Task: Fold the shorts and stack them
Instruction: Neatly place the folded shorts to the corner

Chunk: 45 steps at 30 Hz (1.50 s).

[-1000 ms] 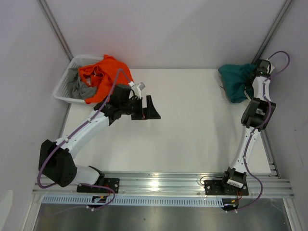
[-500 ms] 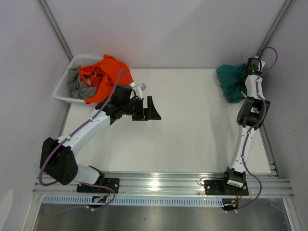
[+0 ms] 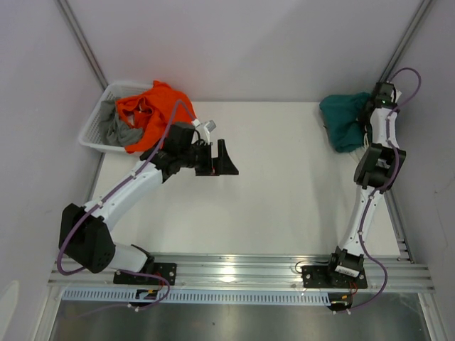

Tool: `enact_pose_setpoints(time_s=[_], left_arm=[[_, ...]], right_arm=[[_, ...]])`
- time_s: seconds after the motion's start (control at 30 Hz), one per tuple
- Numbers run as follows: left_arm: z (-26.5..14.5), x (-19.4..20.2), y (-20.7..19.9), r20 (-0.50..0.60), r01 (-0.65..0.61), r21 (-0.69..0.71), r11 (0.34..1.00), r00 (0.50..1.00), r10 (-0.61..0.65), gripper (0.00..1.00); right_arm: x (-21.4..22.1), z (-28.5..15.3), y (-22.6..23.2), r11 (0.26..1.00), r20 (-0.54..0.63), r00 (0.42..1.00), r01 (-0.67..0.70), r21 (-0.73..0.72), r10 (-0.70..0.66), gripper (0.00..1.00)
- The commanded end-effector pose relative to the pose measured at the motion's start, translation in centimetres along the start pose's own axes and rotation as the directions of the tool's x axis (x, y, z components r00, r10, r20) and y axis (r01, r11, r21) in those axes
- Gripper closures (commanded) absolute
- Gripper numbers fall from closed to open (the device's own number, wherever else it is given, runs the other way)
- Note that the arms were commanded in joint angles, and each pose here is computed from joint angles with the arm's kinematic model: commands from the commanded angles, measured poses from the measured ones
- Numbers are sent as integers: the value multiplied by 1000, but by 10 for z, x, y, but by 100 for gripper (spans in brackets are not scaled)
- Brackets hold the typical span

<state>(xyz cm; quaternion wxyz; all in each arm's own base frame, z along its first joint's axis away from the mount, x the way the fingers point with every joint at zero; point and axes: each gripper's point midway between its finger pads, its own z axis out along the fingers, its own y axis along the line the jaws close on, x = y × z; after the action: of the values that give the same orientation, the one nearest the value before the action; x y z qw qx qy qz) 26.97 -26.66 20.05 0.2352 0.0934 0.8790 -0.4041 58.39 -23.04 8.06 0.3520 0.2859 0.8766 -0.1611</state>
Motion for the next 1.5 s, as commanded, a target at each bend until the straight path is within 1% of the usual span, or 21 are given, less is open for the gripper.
enact_pose_setpoints(time_s=[0.0,0.2,0.27,0.33,0.37,0.4,0.5,0.53,0.57,0.63,0.67,0.7,0.77,0.87,0.97,1.1,1.2,1.3,1.33,1.4,1.47], left_arm=[[-10,-16,-23,41,-50,52,997,998,47,1],[-14,-15,-26,48,-56,55,997,997,53,1],[-15,-14,-26,50,-57,54,997,997,54,1],[-16,-13,-26,55,-58,54,997,997,55,1],[-15,-11,-24,53,-57,54,997,997,54,1],[-15,-12,-25,58,-59,56,997,997,55,1],[-12,-8,-22,55,-53,62,997,997,49,1],[-11,-6,-21,53,-49,64,997,998,46,1],[-12,-11,-24,71,-59,77,995,996,54,1],[-7,-1,-17,55,-41,78,996,998,37,1],[-7,-2,-18,62,-44,84,996,997,39,1],[-5,2,-15,52,-39,81,996,998,35,1],[-4,2,-15,60,-49,87,995,997,43,1],[-2,6,-13,52,-46,95,994,998,41,1],[-2,6,-14,52,-45,106,993,998,40,1],[-3,7,-14,52,-47,106,993,998,41,1],[-2,9,-14,44,-46,108,993,998,41,1],[-2,8,-15,40,-49,113,992,998,44,1],[-1,9,-14,35,-46,108,993,998,42,1],[-2,8,-14,40,-52,107,993,998,48,1],[-1,8,-13,37,-50,102,994,998,47,1]], right_arm=[[-72,-74,-29,997,145,986,-76,-15,77,21],[-107,-131,-49,994,234,966,-101,-39,108,18],[-104,-138,-50,994,229,967,-99,-49,108,18],[-100,-148,-44,991,218,970,-87,-97,107,21],[-97,-150,-39,989,208,972,-79,-128,105,28],[-94,-155,-28,977,193,975,-72,-201,112,31],[-72,-144,-13,956,112,986,-84,-281,119,43],[-60,-137,-1,937,60,991,-93,-336,120,46],[-45,-129,2,933,12,993,-105,-345,116,51],[-30,-114,10,917,-27,991,-134,-375,134,54],[-8,-100,11,917,-76,988,-150,-371,131,55],[-3,-94,13,913,-86,986,-162,-375,139,56],[12,-76,15,914,-118,983,-174,-367,140,62],[37,-50,8,931,-175,975,-187,-312,138,63],[55,-24,-26,956,-215,961,-219,-195,176,65],[52,-12,-64,968,-178,962,-229,-99,209,62],[46,-5,-83,958,-155,950,-283,-50,272,62],[38,1,-94,948,-132,942,-316,-29,310,62],[41,2,-92,946,-157,938,-320,-41,310,63],[33,-5,-88,943,-158,938,-323,-82,307,63],[20,-21,-80,938,-144,943,-319,-138,300,60]])
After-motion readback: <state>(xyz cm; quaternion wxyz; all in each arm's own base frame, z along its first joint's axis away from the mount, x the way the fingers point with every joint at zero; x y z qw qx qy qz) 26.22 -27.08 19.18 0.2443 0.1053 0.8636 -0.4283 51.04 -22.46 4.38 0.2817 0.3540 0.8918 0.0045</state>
